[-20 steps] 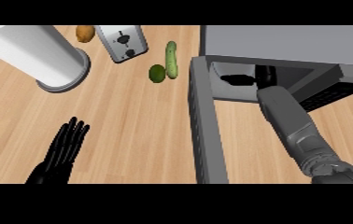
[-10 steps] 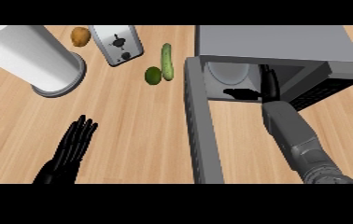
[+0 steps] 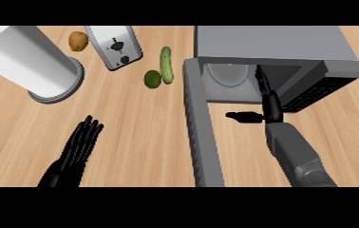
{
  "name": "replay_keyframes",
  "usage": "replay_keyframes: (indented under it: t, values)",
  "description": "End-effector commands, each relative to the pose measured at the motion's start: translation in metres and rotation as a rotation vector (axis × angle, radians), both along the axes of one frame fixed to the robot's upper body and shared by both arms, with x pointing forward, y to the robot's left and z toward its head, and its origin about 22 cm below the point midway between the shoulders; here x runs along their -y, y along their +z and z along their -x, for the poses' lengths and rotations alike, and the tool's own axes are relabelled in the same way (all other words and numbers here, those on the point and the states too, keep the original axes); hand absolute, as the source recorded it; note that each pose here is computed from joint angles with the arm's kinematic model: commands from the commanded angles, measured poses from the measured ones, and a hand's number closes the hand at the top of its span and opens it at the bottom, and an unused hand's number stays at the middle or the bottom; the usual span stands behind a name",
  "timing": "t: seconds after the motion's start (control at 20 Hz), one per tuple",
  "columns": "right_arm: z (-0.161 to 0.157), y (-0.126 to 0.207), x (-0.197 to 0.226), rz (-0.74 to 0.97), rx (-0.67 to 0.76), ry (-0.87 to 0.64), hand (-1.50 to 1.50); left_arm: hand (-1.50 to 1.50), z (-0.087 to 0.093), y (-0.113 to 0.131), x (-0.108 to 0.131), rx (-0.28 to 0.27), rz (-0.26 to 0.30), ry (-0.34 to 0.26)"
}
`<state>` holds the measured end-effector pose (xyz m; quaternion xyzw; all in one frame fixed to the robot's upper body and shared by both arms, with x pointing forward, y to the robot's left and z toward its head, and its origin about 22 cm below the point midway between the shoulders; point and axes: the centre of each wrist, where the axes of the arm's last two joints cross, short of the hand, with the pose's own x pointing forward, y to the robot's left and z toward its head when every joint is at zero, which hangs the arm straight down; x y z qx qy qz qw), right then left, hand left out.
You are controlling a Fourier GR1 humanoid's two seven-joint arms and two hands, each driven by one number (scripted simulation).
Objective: Pick up the milk, place it into the microwave and close the microwave
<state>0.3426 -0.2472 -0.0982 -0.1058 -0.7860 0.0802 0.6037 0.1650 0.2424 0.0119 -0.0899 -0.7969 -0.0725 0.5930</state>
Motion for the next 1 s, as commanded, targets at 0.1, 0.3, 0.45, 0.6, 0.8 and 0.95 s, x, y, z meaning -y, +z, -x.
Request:
replay_keyframes:
  t: [0.1,0.3,0.45,0.6,0.8,0.95]
  values:
    - [0.029,-0.022,0.015,-0.130,-0.017,0.044,-1.50,-1.50,0.004,-0.003,-0.002,-0.005,0.012,-0.006]
    - [0.060,-0.047,0.011,-0.271,0.000,0.067,-1.50,-1.50,-0.013,0.004,0.015,-0.039,0.047,-0.090]
    - [0.063,-0.041,0.036,-0.328,0.023,0.116,-1.50,1.50,-0.005,-0.009,0.018,-0.065,0.008,-0.144]
    - [0.076,-0.046,0.040,-0.343,0.017,0.116,-1.50,1.50,-0.012,-0.012,-0.004,-0.080,-0.078,-0.157]
    - [0.093,-0.040,0.066,-0.350,0.047,0.134,-1.50,1.50,-0.016,-0.010,0.022,-0.090,-0.147,-0.176]
    - [0.109,-0.038,0.069,-0.353,0.061,0.114,-1.50,1.50,-0.006,-0.015,0.028,-0.075,-0.233,-0.228]
